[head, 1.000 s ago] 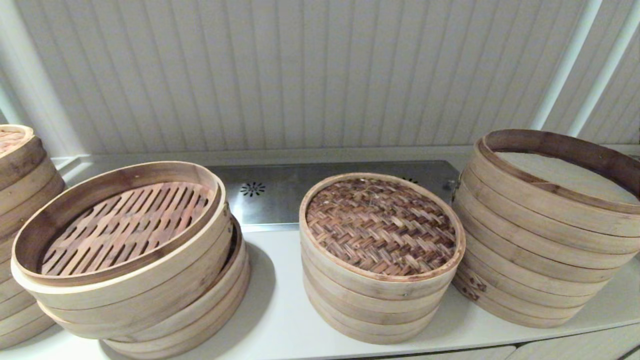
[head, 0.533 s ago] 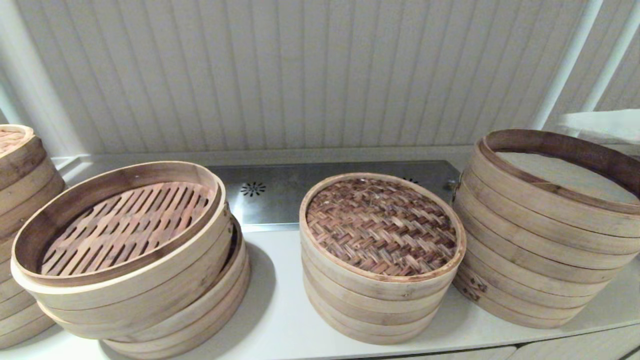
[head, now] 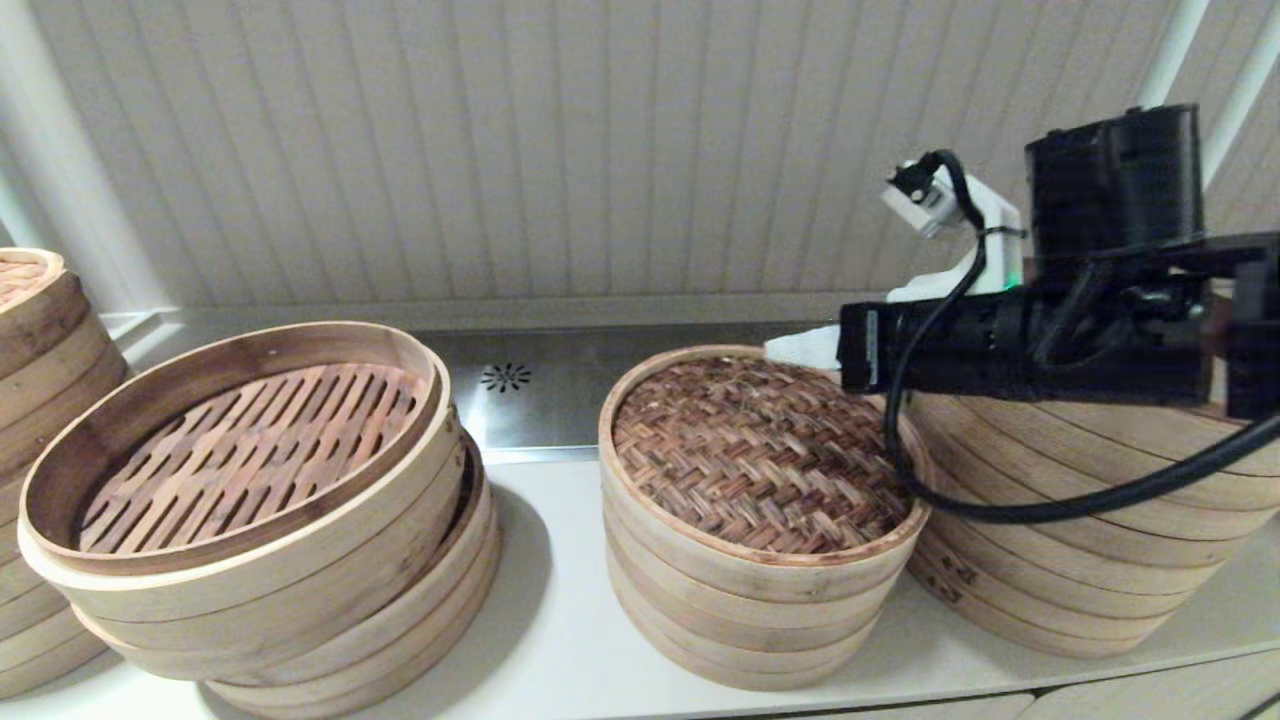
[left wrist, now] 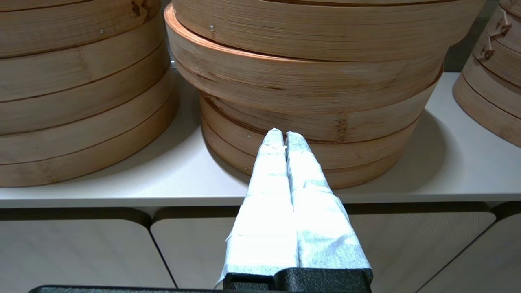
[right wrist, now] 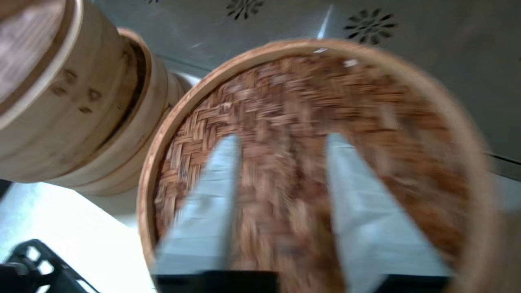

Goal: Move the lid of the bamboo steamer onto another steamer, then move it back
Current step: Pick up the steamer

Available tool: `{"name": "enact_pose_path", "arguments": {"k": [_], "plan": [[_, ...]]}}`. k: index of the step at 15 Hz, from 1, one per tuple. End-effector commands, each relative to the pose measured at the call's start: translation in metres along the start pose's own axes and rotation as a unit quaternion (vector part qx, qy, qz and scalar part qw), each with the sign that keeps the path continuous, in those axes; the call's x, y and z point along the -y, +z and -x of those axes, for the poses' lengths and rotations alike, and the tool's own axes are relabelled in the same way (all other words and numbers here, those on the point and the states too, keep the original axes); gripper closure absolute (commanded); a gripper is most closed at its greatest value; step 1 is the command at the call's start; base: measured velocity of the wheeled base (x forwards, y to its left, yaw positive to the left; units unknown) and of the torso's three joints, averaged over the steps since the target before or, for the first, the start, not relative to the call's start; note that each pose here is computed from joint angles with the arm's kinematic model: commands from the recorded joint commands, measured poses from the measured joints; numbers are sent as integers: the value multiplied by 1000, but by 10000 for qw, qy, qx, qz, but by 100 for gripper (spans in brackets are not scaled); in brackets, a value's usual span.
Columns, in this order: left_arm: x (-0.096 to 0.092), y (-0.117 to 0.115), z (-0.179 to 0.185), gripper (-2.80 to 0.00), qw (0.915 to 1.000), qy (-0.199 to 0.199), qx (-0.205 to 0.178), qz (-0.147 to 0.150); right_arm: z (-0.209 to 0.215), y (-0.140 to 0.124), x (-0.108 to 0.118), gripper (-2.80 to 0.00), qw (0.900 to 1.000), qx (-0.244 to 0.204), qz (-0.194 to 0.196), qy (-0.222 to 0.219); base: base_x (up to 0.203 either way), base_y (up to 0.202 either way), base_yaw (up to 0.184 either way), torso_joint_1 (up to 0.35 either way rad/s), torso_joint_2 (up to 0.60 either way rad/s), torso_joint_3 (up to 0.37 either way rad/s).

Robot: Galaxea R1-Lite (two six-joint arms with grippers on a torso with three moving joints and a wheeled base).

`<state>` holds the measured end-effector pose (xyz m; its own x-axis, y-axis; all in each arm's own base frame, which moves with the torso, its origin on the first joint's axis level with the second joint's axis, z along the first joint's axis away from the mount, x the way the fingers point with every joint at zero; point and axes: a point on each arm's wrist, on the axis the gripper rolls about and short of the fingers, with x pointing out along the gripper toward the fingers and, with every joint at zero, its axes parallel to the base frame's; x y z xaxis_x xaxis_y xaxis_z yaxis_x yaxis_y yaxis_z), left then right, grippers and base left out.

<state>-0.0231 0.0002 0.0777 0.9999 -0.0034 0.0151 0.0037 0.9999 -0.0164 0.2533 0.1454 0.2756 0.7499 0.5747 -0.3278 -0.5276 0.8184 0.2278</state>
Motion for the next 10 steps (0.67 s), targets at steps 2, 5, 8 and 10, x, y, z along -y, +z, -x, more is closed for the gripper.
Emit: {"name": "enact_pose_path", "arguments": {"k": [2,5,8,10], "plan": [[0,0,0,0,10000,2,-2,2,-30,-24,-4,-280,9983,-389,279,-327,0,0,0,0,0,0],[0,0,0,0,10000,2,2,2,-36,-36,-11,-280,9961,-532,491,-502,0,0,0,0,0,0],[0,0,0,0,10000,2,0,2,-41,-36,-17,-280,9963,-99,544,-655,0,0,0,0,0,0],[0,0,0,0,10000,2,9,2,-49,-43,-19,-280,9950,-73,578,-813,0,0,0,0,0,0]]}}
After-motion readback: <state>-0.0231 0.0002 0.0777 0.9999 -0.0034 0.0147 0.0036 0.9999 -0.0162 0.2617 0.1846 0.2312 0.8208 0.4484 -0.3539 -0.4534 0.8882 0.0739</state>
